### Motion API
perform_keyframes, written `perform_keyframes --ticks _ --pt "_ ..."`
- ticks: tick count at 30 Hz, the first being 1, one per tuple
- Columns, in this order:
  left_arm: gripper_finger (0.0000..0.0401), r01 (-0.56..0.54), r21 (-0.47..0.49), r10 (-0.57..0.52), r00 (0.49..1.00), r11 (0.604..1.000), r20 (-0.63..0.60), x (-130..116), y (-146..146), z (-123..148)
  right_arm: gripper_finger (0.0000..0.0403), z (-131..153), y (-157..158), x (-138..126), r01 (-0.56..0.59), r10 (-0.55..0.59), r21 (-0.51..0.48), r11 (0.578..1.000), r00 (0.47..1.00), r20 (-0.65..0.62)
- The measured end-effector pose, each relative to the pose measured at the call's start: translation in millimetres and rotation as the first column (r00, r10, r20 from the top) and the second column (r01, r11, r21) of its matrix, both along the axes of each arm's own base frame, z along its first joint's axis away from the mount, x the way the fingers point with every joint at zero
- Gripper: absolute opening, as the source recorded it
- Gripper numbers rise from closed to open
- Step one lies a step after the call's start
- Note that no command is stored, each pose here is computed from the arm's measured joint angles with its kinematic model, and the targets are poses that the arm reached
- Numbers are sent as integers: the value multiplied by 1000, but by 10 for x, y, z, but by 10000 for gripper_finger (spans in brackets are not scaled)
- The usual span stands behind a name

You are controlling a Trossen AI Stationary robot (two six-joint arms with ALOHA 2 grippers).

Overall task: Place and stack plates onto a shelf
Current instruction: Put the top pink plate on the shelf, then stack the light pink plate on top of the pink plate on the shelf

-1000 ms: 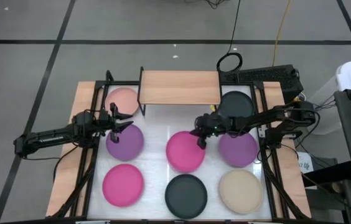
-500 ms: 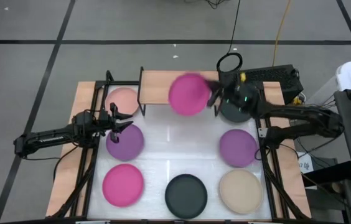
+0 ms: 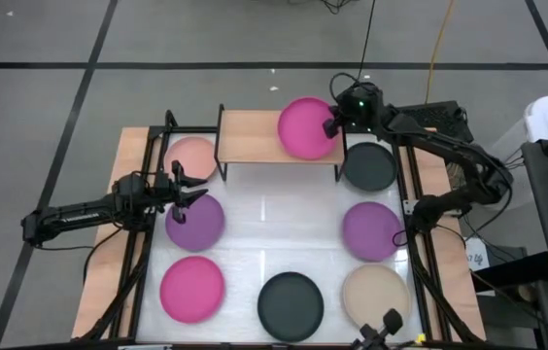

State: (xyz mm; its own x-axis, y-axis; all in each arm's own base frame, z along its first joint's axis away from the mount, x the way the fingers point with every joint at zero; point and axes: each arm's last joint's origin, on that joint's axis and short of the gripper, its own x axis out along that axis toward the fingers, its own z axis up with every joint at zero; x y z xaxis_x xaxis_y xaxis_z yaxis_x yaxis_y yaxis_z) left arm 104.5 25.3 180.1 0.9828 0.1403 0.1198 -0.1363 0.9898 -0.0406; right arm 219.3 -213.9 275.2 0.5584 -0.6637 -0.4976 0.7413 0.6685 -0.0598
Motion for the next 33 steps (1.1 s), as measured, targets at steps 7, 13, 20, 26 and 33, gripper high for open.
perform_keyframes --ticks 7,13,20,26,33 --pt "138 0 0 0 1000 1000 0 0 0 0 19 -229 -75 61 14 -11 58 998 998 -61" --pt "138 -1 0 1 1000 1000 0 0 0 0 67 -243 -98 52 31 -28 42 999 996 -81" --pt "138 0 0 0 1000 1000 0 0 0 0 139 -16 -14 -61 60 -63 -49 997 995 -76" --pt "138 0 0 0 1000 1000 0 0 0 0 174 442 301 -259 -39 48 -120 992 997 68" --pt "138 0 0 0 1000 1000 0 0 0 0 168 521 886 -429 -363 376 -96 927 901 218"
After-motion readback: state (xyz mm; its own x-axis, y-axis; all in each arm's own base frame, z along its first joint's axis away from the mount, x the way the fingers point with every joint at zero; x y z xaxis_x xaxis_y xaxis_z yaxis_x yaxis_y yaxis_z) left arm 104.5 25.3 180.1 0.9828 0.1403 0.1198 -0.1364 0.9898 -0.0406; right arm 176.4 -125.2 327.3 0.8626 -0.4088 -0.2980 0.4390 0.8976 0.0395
